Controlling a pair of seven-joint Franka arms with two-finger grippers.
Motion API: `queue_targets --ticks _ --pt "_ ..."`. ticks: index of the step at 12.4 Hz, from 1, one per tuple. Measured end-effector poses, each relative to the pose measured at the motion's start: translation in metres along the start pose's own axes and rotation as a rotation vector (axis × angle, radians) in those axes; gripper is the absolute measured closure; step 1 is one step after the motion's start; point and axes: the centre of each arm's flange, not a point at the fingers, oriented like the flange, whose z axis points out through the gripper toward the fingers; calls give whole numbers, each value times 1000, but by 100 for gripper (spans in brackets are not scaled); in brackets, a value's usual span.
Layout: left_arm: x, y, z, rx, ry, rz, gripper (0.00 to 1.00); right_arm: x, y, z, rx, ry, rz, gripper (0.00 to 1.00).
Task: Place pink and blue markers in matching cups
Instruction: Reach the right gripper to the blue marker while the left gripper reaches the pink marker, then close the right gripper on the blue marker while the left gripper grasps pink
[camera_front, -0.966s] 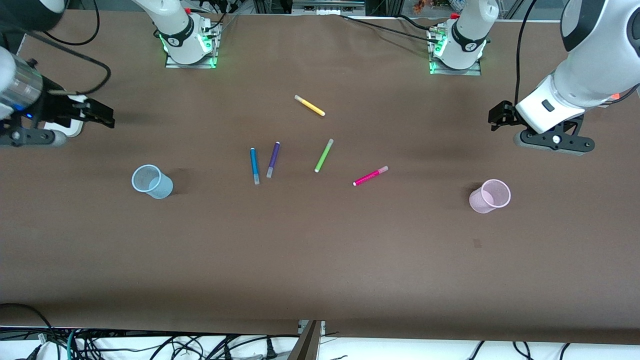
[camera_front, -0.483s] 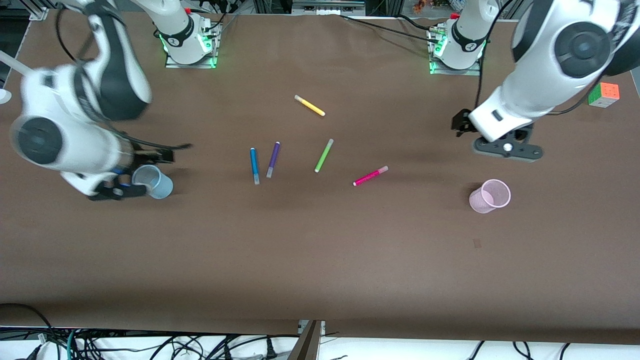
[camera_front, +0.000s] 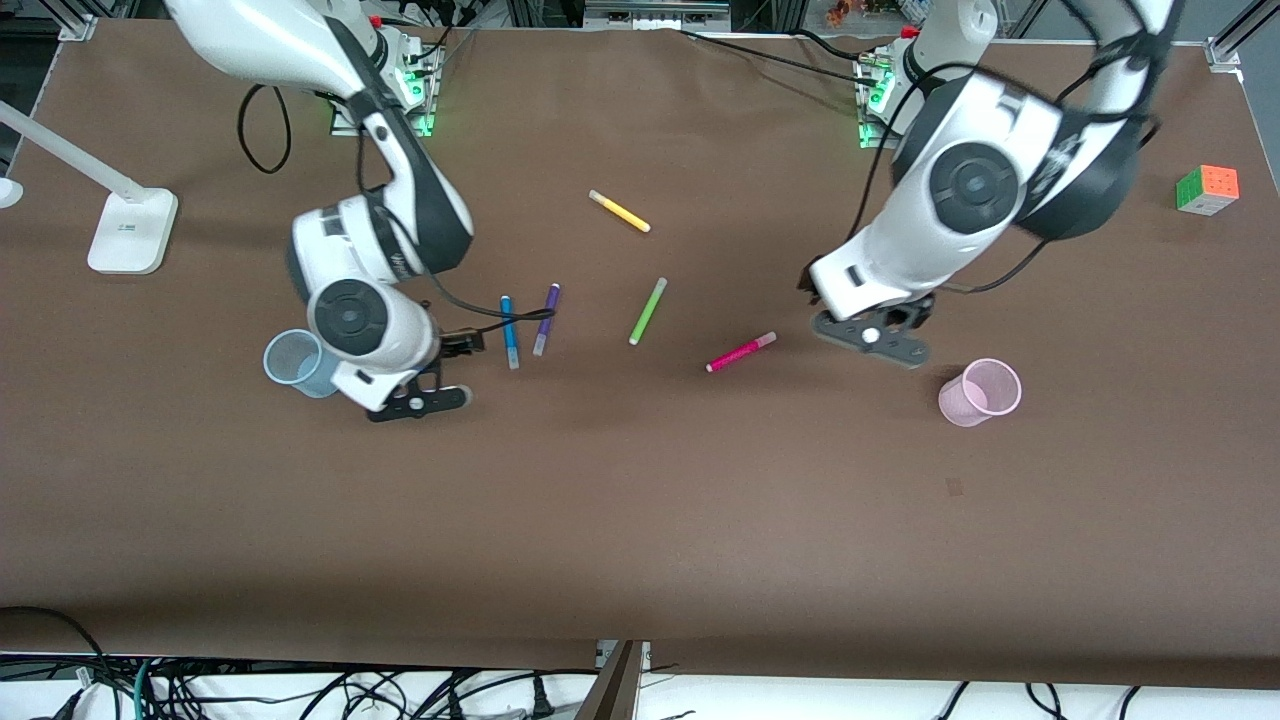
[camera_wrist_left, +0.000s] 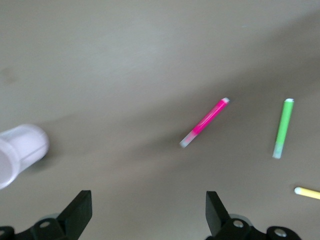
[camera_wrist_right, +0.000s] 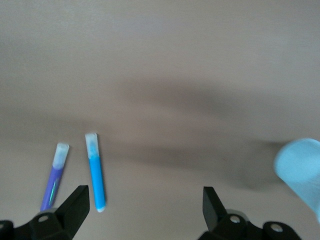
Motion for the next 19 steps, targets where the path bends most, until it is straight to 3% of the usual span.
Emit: queue_targets --ticks 3,8,12,14,19 --pt "23 4 51 -15 9 214 0 -8 -12 45 6 38 1 0" --pt "43 14 118 59 25 518 0 -22 -49 84 2 58 15 0" --pt "38 45 180 72 115 624 0 -27 -48 111 7 79 17 0" --pt "33 47 201 88 121 661 0 -30 -47 116 7 77 17 0" --pt "21 71 221 84 94 712 0 -30 -50 115 10 87 12 60"
